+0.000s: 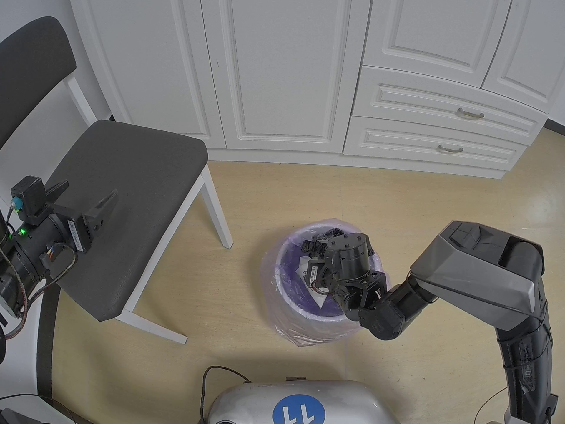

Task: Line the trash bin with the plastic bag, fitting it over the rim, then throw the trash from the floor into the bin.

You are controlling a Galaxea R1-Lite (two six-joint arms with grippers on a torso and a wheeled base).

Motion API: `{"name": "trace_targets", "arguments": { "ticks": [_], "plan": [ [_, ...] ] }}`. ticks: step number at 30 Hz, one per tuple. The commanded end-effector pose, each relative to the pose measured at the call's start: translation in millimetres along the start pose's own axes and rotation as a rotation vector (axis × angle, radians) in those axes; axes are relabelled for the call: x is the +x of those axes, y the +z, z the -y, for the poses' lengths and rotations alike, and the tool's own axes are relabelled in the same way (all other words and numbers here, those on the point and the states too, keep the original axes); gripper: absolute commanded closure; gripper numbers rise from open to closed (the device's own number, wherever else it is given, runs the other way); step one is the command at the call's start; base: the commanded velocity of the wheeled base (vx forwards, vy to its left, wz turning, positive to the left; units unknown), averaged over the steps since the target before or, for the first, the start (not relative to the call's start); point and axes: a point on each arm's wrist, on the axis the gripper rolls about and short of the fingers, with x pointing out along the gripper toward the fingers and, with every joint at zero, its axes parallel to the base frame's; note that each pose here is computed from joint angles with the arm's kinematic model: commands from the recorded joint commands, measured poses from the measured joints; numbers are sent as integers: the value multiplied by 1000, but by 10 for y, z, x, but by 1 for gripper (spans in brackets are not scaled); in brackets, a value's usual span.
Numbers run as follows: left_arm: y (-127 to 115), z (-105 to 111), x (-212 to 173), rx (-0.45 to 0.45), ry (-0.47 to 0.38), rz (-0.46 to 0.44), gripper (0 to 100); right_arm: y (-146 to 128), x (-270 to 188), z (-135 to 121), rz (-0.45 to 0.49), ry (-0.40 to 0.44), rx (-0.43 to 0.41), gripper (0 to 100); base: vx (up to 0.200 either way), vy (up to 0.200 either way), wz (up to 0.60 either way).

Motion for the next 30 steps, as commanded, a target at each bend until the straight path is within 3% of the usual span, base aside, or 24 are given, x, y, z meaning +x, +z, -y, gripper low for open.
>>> {"name": "trace_targets", "arguments": {
  "ticks": [1, 8, 10, 20, 24, 30],
  "plan": [
    [-7, 0, 2, 1, 0, -3, 0, -86, -42, -4, 0, 7, -47, 100, 0, 0, 0],
    [-11, 1, 1, 11, 0, -5, 0, -241, -29, 43, -14, -15, -135, 100, 0, 0, 0],
    [-14, 1, 4, 12, 0, -6, 0, -321, -67, 83, -41, -32, -206, 100, 0, 0, 0],
    [-18, 2, 7, 10, -1, -9, 0, -417, -206, 112, -71, -18, -303, 100, 0, 0, 0],
    [-18, 2, 7, 12, -1, -9, 0, -359, -142, 121, -27, -28, -278, 100, 0, 0, 0],
    [-33, 5, 19, 12, -1, -15, 0, -406, 92, 147, 110, -30, -237, 100, 0, 0, 0]
  ]
}}
